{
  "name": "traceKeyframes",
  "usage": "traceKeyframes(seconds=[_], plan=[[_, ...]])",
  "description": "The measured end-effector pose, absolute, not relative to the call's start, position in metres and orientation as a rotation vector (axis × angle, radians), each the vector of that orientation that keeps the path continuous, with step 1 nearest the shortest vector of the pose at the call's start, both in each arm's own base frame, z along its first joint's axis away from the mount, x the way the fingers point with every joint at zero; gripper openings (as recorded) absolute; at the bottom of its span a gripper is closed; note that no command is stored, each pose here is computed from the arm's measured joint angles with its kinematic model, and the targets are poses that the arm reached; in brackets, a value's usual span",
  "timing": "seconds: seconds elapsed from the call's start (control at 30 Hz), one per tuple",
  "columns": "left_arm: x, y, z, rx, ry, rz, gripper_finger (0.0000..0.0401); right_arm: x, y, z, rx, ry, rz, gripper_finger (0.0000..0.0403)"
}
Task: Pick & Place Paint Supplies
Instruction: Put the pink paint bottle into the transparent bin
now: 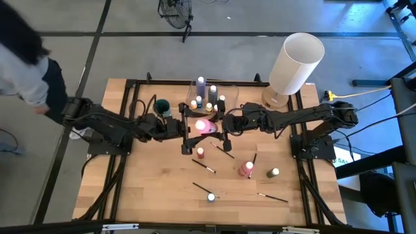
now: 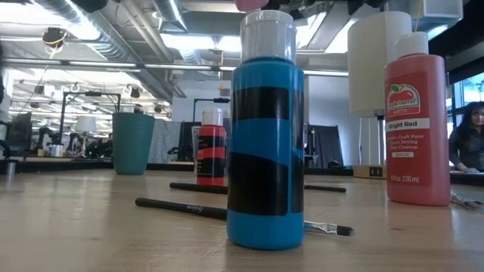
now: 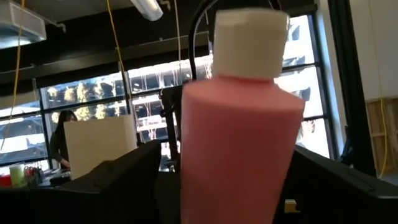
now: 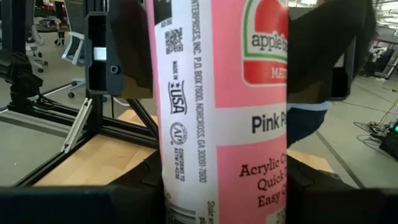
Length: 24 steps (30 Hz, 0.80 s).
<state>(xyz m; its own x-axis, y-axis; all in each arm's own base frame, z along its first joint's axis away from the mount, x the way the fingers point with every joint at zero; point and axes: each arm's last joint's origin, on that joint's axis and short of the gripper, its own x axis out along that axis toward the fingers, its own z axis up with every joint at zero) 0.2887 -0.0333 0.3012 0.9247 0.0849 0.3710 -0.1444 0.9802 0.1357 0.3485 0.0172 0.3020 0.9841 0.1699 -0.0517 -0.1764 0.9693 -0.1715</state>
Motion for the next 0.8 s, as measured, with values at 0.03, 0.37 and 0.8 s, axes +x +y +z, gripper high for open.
traceKeyframes(seconds=[0.03,0.37,0.8], plan=[[0.289,-0.033,0.301,0.16,-0.375,0.119,0.0323,0.3485,0.0171,0.302,-0.177,0.037,0.175,0.0168],[0.292,-0.0312,0.2977,0.163,-0.371,0.122,0.0274,0.3484,0.0169,0.301,-0.176,0.047,0.175,0.0168],[0.2939,-0.0328,0.3015,0.168,-0.367,0.097,0.0177,0.3481,0.0171,0.3017,-0.174,0.046,0.174,0.0177]])
